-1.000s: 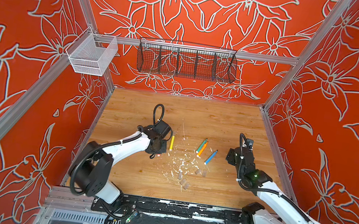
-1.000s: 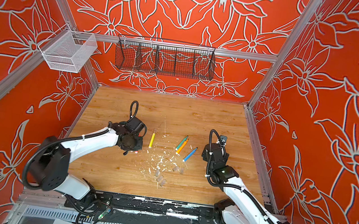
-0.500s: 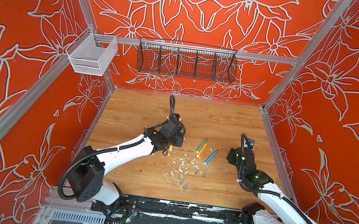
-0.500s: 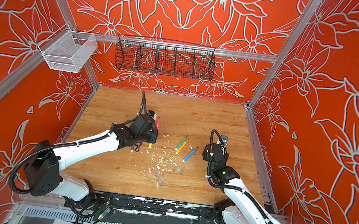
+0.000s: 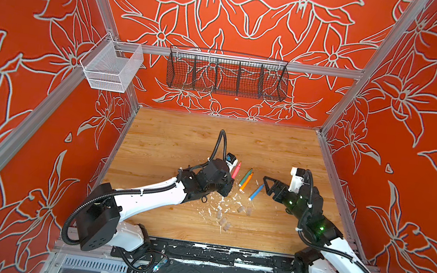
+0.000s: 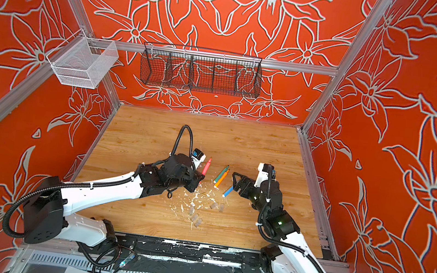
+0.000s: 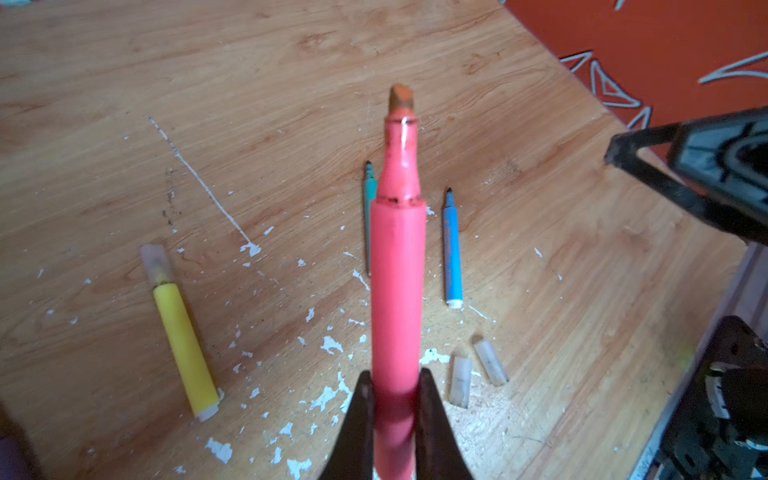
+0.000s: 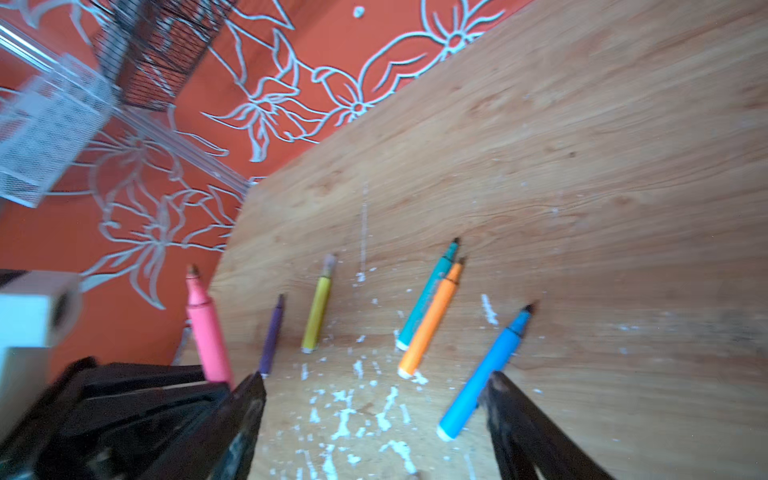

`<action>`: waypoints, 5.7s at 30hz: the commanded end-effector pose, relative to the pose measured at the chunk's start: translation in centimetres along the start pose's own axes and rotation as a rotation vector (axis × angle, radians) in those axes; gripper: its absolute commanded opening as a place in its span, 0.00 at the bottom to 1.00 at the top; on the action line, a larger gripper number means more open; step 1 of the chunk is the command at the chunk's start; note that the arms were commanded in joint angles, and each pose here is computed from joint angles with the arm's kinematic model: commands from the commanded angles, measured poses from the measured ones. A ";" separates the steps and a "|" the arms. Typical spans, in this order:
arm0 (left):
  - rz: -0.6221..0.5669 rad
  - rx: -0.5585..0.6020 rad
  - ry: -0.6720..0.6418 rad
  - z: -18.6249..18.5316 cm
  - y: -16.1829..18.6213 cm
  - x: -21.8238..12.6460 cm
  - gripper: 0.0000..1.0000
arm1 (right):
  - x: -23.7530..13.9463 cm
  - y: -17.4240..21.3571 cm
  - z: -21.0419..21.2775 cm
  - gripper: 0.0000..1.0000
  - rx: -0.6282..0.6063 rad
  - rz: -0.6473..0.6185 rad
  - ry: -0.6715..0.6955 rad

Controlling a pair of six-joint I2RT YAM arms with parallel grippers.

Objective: Insert the pens into the pen caps

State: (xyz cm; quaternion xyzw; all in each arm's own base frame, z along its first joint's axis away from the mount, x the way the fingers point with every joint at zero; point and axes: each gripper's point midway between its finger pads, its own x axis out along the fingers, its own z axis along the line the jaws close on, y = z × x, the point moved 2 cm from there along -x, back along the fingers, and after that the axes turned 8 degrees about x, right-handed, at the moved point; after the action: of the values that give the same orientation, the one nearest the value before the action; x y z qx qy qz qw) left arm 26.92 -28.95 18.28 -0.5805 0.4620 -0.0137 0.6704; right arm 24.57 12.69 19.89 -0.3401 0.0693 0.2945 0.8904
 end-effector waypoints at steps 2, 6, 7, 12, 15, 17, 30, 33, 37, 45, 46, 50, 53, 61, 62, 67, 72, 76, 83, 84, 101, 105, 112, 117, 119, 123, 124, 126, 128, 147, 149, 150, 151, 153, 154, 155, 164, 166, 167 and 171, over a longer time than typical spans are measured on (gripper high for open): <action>-0.071 0.034 0.084 -1.5 -1.3 -0.8 0.00 | -0.5 1.6 3.2 0.86 0.093 0.097 -0.199; -0.073 0.048 0.117 -2.1 -1.3 -0.8 0.00 | -1.2 2.1 4.8 0.87 0.087 0.111 -0.254; -0.074 0.051 0.129 -2.2 -1.3 -0.8 0.00 | -1.4 2.3 5.0 0.88 0.087 0.108 -0.262; -0.075 0.073 0.190 -3.3 -1.2 -0.9 0.00 | -1.2 3.4 6.1 0.90 0.056 0.119 -0.275; -0.070 0.083 0.223 -3.9 -1.2 -0.9 0.00 | -0.6 4.4 7.3 0.89 0.035 0.167 -0.293; -0.071 0.084 0.230 -4.0 -1.1 -0.9 0.00 | 0.0 5.0 7.7 0.88 0.030 0.189 -0.286; -0.081 0.100 0.283 -4.8 -0.8 -1.1 0.00 | 1.7 6.0 8.0 0.74 0.021 0.229 -0.263; -0.078 0.114 0.315 -5.3 -0.7 -1.1 0.00 | 1.7 5.8 7.7 0.74 0.016 0.213 -0.245; -0.084 0.153 0.346 -6.3 -0.4 -1.2 0.00 | 1.8 5.5 6.9 0.73 0.026 0.177 -0.216; -0.048 0.211 0.358 -7.5 0.3 -0.4 0.00 | 1.9 5.2 7.1 0.53 0.013 0.173 -0.210; -0.046 0.215 0.357 -7.6 0.3 -0.4 0.00 | 1.9 5.2 7.0 0.51 0.010 0.168 -0.205; -0.046 0.222 0.353 -7.6 0.3 -0.4 0.00 | 1.7 5.0 6.7 0.45 0.006 0.152 -0.198; -0.051 0.225 0.347 -7.5 0.3 -0.5 0.00 | 1.5 4.7 6.7 0.39 0.001 0.141 -0.197; -0.052 0.222 0.335 -7.5 0.2 -0.4 0.00 | 1.5 5.0 6.9 0.12 0.015 0.158 -0.201; -0.051 0.217 0.331 -7.4 0.2 -0.4 0.00 | 1.5 5.1 6.8 0.09 0.025 0.165 -0.204; -0.048 0.205 0.330 -7.4 0.2 -0.2 0.26 | 1.5 5.7 7.4 0.00 0.076 0.202 -0.243; -0.046 0.198 0.336 -7.5 0.1 -0.3 0.37 | 1.1 5.8 7.3 0.00 0.109 0.191 -0.260; -0.052 0.194 0.347 -7.7 0.1 -0.4 0.41 | 1.0 6.2 7.8 0.00 0.114 0.197 -0.284; -0.054 0.192 0.346 -7.7 0.1 -0.3 0.44 | 1.3 7.4 8.8 0.00 0.112 0.215 -0.311; -0.054 0.192 0.347 -7.7 0.1 -0.3 0.44 | 1.4 7.6 9.0 0.00 0.112 0.216 -0.316; -0.081 0.178 0.290 -6.8 -0.3 -0.7 0.00 | 1.2 7.6 8.0 0.33 0.109 0.158 -0.285; -0.114 0.130 0.090 -3.6 -0.7 -0.7 0.00 | 0.9 6.9 7.2 0.59 0.071 0.116 -0.232; -0.208 0.014 -0.133 2.1 -0.6 -2.4 0.00 | -0.4 6.1 4.8 0.62 -0.029 0.099 -0.079; -0.282 0.036 -0.140 2.5 -0.3 -3.1 0.00 | -0.9 7.1 2.5 0.59 -0.100 0.160 0.041; -0.295 0.043 -0.142 2.6 -0.2 -3.3 0.00 | -1.1 7.3 1.2 0.58 -0.136 0.181 0.121; -0.305 0.050 -0.112 2.1 -0.3 -3.8 0.00 | -1.5 7.8 -0.9 0.57 -0.218 0.241 0.269; -0.309 0.052 -0.103 2.0 -0.4 -3.8 0.00 | -1.6 8.1 -1.3 0.57 -0.231 0.261 0.290; -0.312 0.056 -0.090 1.8 -0.4 -3.8 0.00 | -1.6 8.7 -2.0 0.57 -0.247 0.300 0.318; -0.308 0.068 -0.073 1.5 -0.5 -3.8 0.00 | -1.5 9.6 -2.8 0.58 -0.255 0.340 0.339; -0.327 0.113 0.007 0.2 -0.5 -4.2 0.00 | 2.7 14.6 -5.3 0.43 -0.346 0.604 0.504; -0.326 0.114 0.009 0.2 -0.4 -4.2 0.00 | 2.8 14.6 -5.5 0.43 -0.352 0.601 0.517; -0.329 0.114 0.010 0.2 -0.5 -4.3 0.00 | 2.9 14.6 -5.6 0.43 -0.356 0.597 0.527; -0.326 0.114 0.009 0.2 -0.4 -4.2 0.00 | 2.9 14.5 -5.7 0.43 -0.360 0.597 0.535; -0.327 0.114 0.011 0.2 -0.5 -4.2 0.00 | 3.0 14.6 -5.9 0.42 -0.365 0.600 0.546; -0.330 0.114 0.011 0.2 -0.5 -4.3 0.00 | 3.1 14.7 -6.1 0.41 -0.367 0.602 0.554; -0.330 0.114 0.010 0.2 -0.5 -4.3 0.00 | 3.2 14.7 -6.1 0.40 -0.370 0.604 0.558; -0.331 0.111 0.006 0.3 -0.5 -4.4 0.00 | 3.8 15.2 -7.3 0.32 -0.394 0.624 0.624; -0.332 0.106 0.000 0.4 -0.5 -4.4 0.00 | 3.8 15.3 -7.8 0.30 -0.404 0.626 0.644; -0.333 0.103 -0.007 0.5 -0.5 -4.4 0.00 | 3.9 15.3 -7.9 0.29 -0.404 0.623 0.650; -0.338 0.100 -0.019 0.7 -0.6 -4.6 0.00 | 3.8 15.5 -8.6 0.27 -0.414 0.631 0.676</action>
State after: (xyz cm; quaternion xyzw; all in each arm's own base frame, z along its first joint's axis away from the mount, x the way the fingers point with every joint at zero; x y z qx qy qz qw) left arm 25.05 -26.28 20.49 -0.6073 0.3667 -0.1312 0.6924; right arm 19.61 18.88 4.06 -0.5339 0.3770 0.4404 0.6155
